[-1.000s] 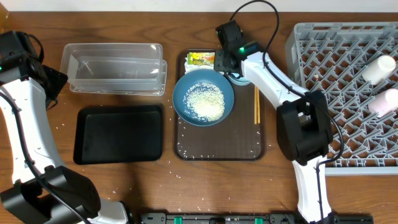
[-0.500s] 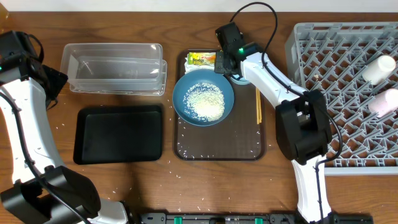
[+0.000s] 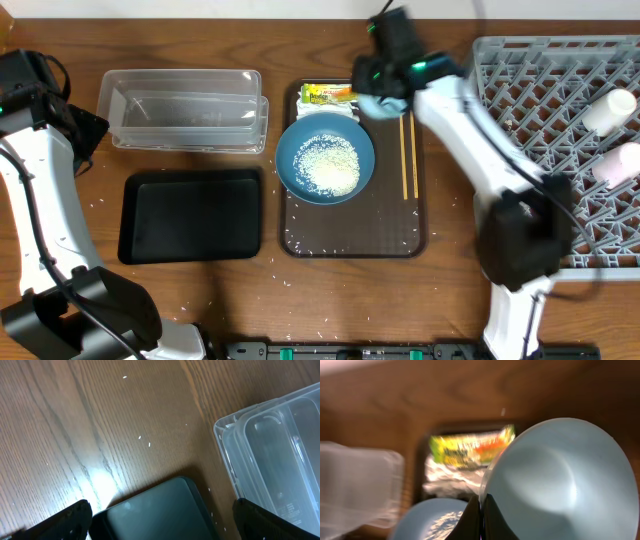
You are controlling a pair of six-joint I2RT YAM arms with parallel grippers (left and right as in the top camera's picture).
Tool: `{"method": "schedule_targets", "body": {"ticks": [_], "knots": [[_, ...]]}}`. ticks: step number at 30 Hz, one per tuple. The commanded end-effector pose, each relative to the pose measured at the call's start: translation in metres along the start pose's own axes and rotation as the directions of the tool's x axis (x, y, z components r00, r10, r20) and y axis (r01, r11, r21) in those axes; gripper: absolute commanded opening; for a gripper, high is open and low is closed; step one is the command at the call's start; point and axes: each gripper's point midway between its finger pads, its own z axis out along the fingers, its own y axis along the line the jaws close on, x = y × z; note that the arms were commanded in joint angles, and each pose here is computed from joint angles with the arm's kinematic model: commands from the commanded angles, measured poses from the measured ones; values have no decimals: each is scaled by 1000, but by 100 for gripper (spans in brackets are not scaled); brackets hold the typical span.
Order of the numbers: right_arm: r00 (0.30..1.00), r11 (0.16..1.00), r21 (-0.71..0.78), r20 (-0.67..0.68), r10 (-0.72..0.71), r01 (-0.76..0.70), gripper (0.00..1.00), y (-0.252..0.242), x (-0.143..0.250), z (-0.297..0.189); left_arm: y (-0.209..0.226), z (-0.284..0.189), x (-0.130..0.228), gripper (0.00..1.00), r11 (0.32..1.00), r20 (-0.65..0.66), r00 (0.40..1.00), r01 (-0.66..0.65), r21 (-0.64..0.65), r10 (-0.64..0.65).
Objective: Sort waste into correct bins and load items into the dishwasher rack
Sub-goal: 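Carry the light-blue plate to the rack's upper right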
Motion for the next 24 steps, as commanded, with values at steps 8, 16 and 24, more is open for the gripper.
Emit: {"method": "schedule_targets", "body": {"ticks": [8, 16, 24], "knots": [[975, 996, -72, 211, 70, -56, 1, -52, -74, -153, 1, 0, -2, 93, 1000, 6, 1000, 8, -7, -8], [940, 980, -81, 280, 195, -179, 1, -137, -95, -217, 1, 0, -2, 93, 1000, 6, 1000, 8, -7, -8], [889, 944, -78, 319, 328, -320, 1, -235, -92, -264, 1, 0, -2, 93, 1000, 6, 1000, 8, -7, -8]]}}
